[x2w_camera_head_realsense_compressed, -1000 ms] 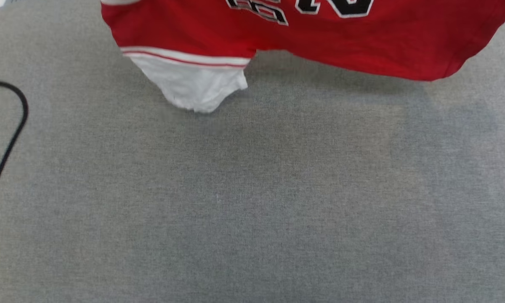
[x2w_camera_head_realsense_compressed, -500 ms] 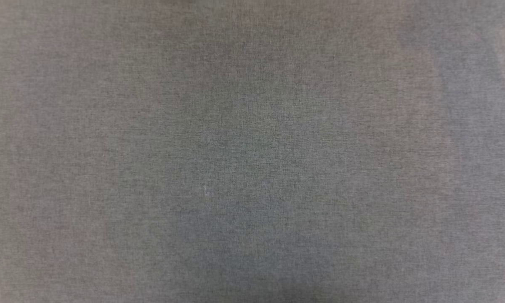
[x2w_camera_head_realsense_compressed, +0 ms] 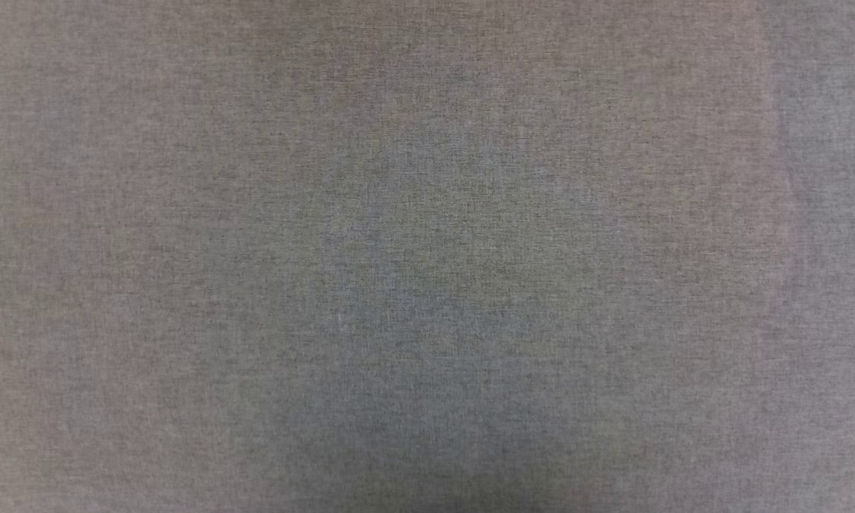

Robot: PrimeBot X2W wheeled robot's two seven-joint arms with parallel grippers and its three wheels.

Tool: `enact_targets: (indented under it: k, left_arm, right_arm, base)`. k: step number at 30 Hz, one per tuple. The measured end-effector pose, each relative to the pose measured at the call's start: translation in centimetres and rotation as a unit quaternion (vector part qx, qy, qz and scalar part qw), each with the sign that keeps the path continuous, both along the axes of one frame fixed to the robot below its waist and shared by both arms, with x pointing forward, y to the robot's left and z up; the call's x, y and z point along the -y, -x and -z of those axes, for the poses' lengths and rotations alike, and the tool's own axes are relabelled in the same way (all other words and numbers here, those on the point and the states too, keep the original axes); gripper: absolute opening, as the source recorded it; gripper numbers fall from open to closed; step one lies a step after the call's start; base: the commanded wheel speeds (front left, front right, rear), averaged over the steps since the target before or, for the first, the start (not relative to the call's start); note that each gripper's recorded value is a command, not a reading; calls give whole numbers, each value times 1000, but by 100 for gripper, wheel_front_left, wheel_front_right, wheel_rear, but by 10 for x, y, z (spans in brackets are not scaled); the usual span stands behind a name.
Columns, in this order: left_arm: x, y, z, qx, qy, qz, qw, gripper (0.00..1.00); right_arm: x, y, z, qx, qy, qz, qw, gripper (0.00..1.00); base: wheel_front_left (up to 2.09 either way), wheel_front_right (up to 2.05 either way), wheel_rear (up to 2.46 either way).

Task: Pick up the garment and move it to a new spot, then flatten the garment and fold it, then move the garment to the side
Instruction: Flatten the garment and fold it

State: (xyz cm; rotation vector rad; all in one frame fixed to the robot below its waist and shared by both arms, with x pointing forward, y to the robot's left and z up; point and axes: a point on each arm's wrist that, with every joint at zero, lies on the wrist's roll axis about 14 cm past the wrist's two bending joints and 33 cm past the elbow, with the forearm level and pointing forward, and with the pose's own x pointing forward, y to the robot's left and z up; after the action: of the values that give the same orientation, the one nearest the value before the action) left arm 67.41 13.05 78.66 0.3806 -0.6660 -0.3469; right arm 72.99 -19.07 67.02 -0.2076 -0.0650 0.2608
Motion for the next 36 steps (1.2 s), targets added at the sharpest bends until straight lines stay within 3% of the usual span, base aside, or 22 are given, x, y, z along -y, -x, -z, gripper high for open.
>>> enact_targets:
  k: [8, 19, 26, 36]
  left_arm:
    - [-12, -14, 72, -77, 17, -3, 997, 0]
    - [-23, 17, 157, -170, 45, -1, 984, 0]
    - [-36, 63, 215, -245, 65, -18, 967, 0]
    - [-53, 162, 271, -318, 100, -42, 942, 0]
  right_arm:
    - [-9, 11, 68, -64, -27, -16, 997, 0]
    - [-21, 69, 150, -156, -55, -38, 986, 0]
    - [-28, 128, 188, -206, -51, -64, 975, 0]
    - [-25, 212, 220, -257, -72, -79, 961, 0]
  base:
    - [0, 0, 0]
    - [0, 0, 0]
    - [0, 0, 0]
    - [0, 0, 0]
